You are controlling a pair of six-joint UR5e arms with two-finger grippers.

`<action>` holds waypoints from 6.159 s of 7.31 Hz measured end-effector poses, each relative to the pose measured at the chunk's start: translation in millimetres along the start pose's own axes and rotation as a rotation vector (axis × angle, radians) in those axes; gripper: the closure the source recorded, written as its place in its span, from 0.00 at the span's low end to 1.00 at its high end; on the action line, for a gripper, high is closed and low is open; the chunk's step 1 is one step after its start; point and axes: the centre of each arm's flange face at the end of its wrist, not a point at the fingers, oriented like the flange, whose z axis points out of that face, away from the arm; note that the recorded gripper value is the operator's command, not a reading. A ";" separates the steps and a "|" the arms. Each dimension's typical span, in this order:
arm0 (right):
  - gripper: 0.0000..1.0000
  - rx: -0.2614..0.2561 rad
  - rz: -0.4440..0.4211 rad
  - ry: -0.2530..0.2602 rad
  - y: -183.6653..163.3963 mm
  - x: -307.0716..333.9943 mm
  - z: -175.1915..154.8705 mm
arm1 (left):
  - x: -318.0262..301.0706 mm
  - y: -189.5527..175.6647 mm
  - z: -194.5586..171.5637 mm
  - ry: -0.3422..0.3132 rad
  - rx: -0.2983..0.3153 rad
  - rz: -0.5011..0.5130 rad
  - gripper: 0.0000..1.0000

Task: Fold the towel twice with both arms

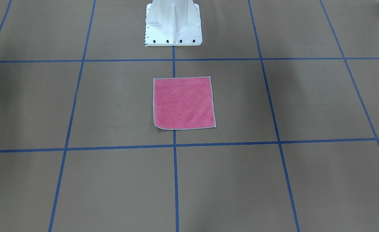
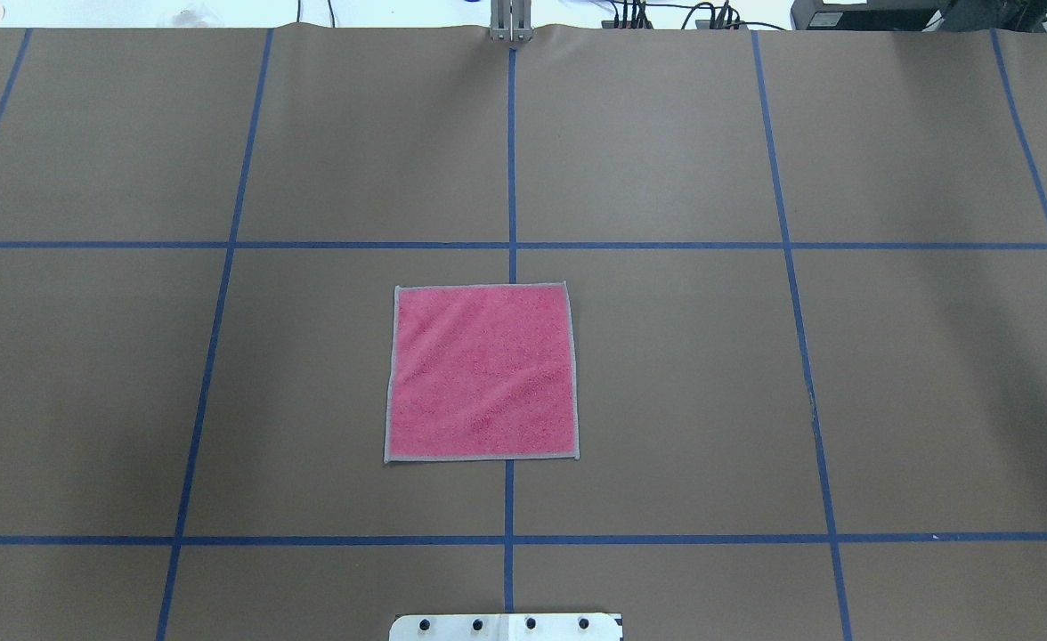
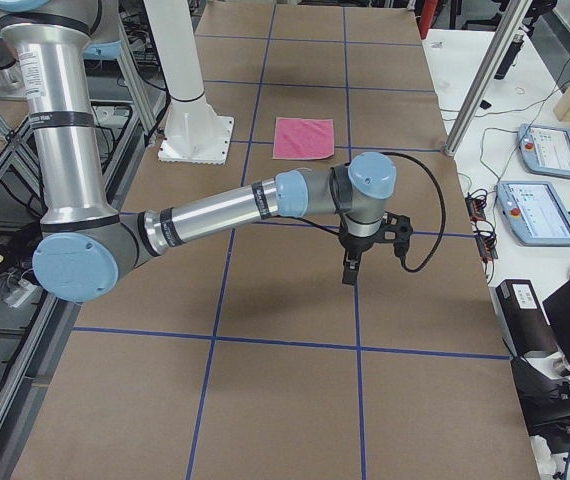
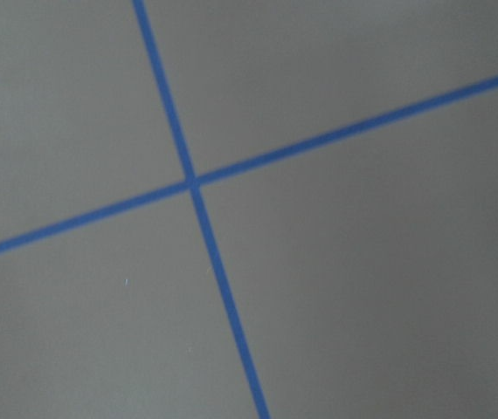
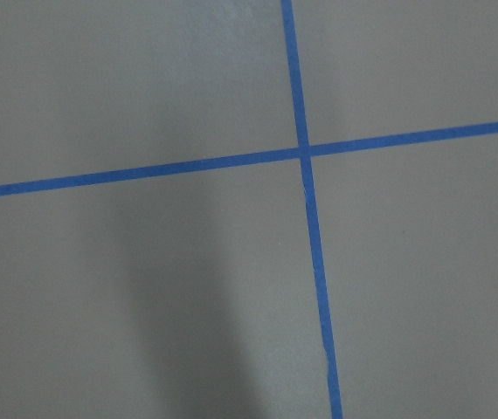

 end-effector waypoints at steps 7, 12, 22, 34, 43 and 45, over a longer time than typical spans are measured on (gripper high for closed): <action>0.00 -0.033 -0.034 -0.229 9.0 -195.1 37.6 | 368.6 -84.8 67.4 0.292 -0.004 -0.459 0.00; 0.00 0.001 0.142 -0.379 131.7 -352.6 145.2 | 509.4 -4.1 159.8 0.285 0.028 -0.613 0.00; 0.00 -0.062 0.076 -0.424 182.7 -399.1 154.1 | 561.5 44.1 231.7 0.217 -0.062 -0.563 0.11; 0.00 -0.070 0.075 -0.421 183.1 -398.1 156.1 | 558.7 46.7 235.0 0.212 -0.070 -0.565 0.81; 0.02 -0.103 0.052 -0.390 249.3 -459.4 211.4 | 573.9 41.2 221.5 0.244 -0.069 -0.596 1.00; 0.01 -0.092 0.047 -0.369 263.4 -484.4 238.5 | 573.8 40.9 221.4 0.245 -0.069 -0.596 1.00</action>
